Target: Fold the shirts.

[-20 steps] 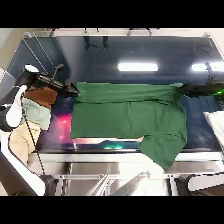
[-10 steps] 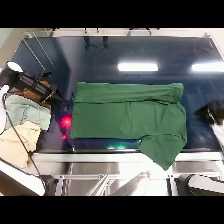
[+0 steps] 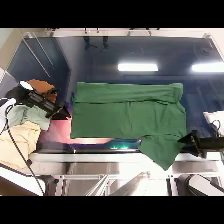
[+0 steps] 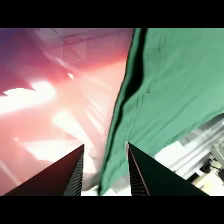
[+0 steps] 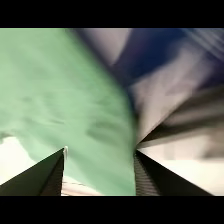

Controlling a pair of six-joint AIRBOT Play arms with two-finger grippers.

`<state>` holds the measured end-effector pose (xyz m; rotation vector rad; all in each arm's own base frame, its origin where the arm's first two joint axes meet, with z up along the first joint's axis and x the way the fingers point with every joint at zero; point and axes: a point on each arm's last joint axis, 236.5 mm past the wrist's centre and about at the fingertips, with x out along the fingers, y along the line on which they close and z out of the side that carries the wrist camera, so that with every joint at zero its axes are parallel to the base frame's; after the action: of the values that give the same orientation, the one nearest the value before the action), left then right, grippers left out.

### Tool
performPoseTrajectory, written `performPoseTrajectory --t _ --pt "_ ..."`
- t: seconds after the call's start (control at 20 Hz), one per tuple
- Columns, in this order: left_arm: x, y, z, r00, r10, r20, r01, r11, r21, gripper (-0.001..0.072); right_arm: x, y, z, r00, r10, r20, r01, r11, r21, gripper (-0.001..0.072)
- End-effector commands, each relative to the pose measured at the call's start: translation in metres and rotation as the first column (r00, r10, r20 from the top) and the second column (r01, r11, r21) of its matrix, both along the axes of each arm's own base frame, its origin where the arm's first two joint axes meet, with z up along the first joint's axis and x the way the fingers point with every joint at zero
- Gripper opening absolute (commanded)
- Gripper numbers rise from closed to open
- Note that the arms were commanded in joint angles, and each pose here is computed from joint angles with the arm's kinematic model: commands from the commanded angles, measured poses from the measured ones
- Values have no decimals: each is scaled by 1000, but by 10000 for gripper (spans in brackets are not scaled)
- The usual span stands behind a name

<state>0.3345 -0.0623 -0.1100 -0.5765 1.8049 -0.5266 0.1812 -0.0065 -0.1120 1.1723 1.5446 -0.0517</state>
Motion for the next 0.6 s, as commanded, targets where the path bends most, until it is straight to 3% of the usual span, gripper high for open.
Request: performPoseTrajectory --t 0.0,0.05,0.1,0.2,0.25,0.3,0.4,0.55 --pt "-7 -11 -17 1000 -27 10 27 999 22 289 18 10 -22 995 -52 80 53 998 -13 496" --pt "-8 -13 -19 999 -31 13 30 999 26 289 23 16 -21 994 -54 95 52 998 19 490" --pt "-9 -17 -22 999 -37 14 37 999 32 289 28 23 -18 992 -53 117 47 997 55 373" --pt "-12 -21 -30 999 -46 18 45 998 46 277 38 34 -12 987 -59 152 42 993 111 209" --pt "-12 -21 -30 999 -48 20 47 998 44 285 40 37 -9 985 -65 157 45 991 125 70" --pt "-14 -21 -29 999 -51 16 51 998 43 288 42 37 -8 984 -73 161 52 990 132 19" --pt "-19 -24 -28 998 -61 -5 61 997 36 288 42 37 -7 984 -76 162 54 990 134 19" --pt "-51 -16 -27 976 -185 -111 193 978 72 288 43 37 -7 984 -76 163 54 990 134 20"
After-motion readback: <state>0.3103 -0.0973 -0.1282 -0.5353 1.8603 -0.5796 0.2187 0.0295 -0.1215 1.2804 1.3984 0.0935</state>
